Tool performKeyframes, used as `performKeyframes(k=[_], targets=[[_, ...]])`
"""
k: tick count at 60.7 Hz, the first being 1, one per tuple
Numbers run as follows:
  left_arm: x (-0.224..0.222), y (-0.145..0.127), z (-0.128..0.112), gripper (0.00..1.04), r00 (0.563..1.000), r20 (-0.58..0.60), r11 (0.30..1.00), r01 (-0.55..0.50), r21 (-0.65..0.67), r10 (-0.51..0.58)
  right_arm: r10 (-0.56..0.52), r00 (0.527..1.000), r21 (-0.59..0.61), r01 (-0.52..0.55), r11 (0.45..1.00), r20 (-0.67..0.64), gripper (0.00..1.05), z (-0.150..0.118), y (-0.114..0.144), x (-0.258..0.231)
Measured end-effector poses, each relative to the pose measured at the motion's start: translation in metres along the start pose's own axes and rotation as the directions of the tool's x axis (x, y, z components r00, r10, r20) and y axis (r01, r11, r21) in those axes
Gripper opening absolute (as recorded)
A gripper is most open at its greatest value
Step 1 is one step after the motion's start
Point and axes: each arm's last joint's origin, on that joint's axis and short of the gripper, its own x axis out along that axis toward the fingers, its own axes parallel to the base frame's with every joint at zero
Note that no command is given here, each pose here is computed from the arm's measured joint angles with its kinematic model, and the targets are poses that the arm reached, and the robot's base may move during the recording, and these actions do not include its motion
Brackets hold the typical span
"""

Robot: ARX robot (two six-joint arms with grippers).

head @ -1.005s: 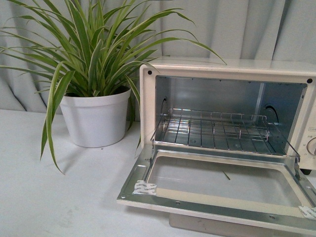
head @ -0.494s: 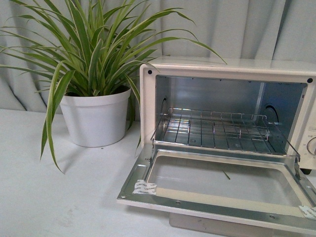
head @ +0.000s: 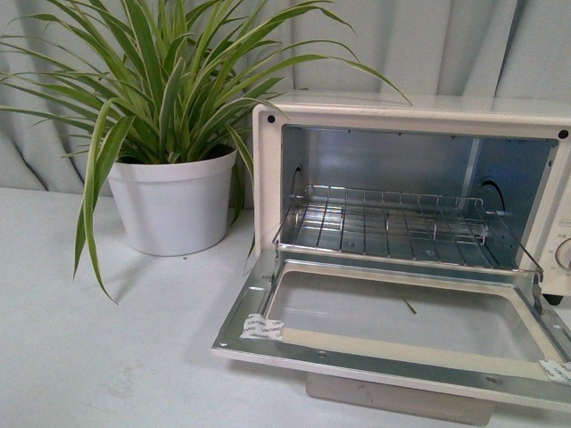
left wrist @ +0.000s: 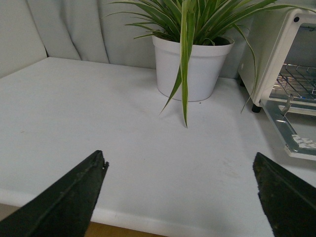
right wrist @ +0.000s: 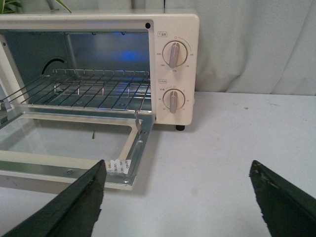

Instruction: Open oven

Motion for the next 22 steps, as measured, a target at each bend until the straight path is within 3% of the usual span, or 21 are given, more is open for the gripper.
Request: performKeyframes(k=[3,22], targets=[[0.0,0.0,0.0,1.0,1.0,0.0,1.0,0.0,0.002,0.0,0.0,1.0,0.001,0.0,1.0,0.0,0.97,0.0,0.0,0.0],[0.0,0.0,0.0,0.98,1.0,0.0,1.0,0.0,0.002,0.0,0.0,1.0,0.0,0.0,1.0,0.0,0.95,0.0,0.0,0.0]])
